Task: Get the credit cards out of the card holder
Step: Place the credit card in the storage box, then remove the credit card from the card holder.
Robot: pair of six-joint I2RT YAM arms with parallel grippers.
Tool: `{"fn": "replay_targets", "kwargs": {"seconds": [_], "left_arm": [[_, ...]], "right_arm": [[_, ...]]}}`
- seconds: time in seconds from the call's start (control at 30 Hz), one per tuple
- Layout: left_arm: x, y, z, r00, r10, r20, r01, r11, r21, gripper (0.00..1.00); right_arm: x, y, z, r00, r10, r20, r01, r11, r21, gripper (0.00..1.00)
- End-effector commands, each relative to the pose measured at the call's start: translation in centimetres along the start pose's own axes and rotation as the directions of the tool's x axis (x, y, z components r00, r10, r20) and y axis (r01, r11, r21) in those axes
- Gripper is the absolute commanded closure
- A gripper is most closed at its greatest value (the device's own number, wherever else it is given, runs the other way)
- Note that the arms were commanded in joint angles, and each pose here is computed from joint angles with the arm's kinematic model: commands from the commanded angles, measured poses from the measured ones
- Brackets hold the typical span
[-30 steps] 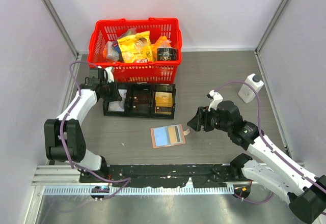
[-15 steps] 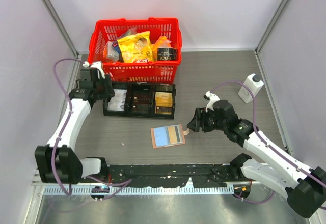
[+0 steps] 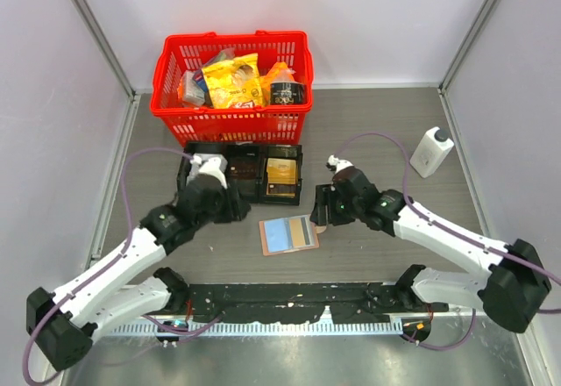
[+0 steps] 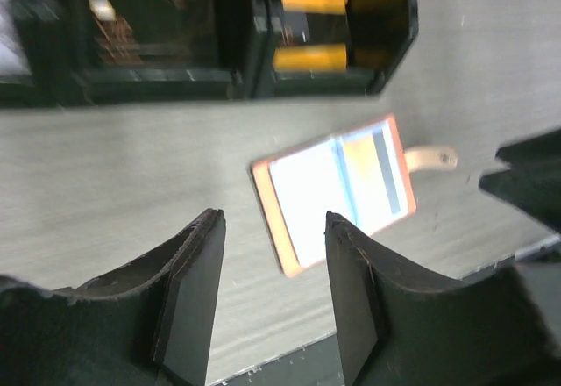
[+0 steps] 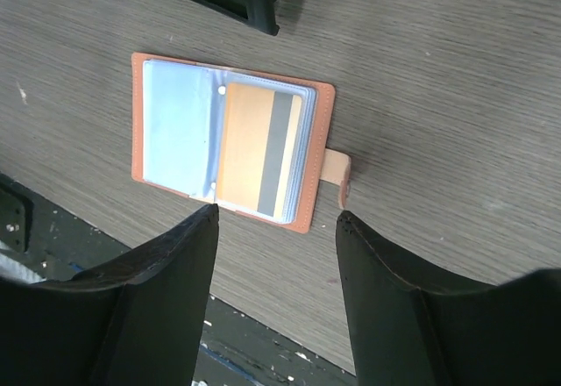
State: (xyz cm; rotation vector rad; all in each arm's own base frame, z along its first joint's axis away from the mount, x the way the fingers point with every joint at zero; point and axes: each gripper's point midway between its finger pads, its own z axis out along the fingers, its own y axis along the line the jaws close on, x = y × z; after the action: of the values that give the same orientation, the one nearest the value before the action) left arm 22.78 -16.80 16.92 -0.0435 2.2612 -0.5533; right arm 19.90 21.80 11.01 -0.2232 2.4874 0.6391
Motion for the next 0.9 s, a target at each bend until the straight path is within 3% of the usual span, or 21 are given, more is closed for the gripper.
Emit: {"fn": "replay_targets", "kwargs": {"seconds": [0.0,0.37,0.87], "left_arm": [[3.1,-3.0,1.0,0.993,-0.118,0.013,0.118,0.992,0.046,0.47],[8.1,-5.5,5.1,0.998,-0.018,-0.058,0.020,0.999,0.047,0.57],[13.1,-2.0,7.8,0.978,0.022,-0.209,-0.047,0.992,-0.114,0.61]], "right_arm": [[-1.6,1.5,0.9,0.999,-0.008,0.046,0.005,0.998,0.066,0.41],[0.1,1.5,5.7,1.000,0.014,-0.003,-0.014,0.991,0.131,0.52],[2.2,1.2,8.3,0.997,0.021,-0.071,-0.011,0.990,0.141,0.57]]}}
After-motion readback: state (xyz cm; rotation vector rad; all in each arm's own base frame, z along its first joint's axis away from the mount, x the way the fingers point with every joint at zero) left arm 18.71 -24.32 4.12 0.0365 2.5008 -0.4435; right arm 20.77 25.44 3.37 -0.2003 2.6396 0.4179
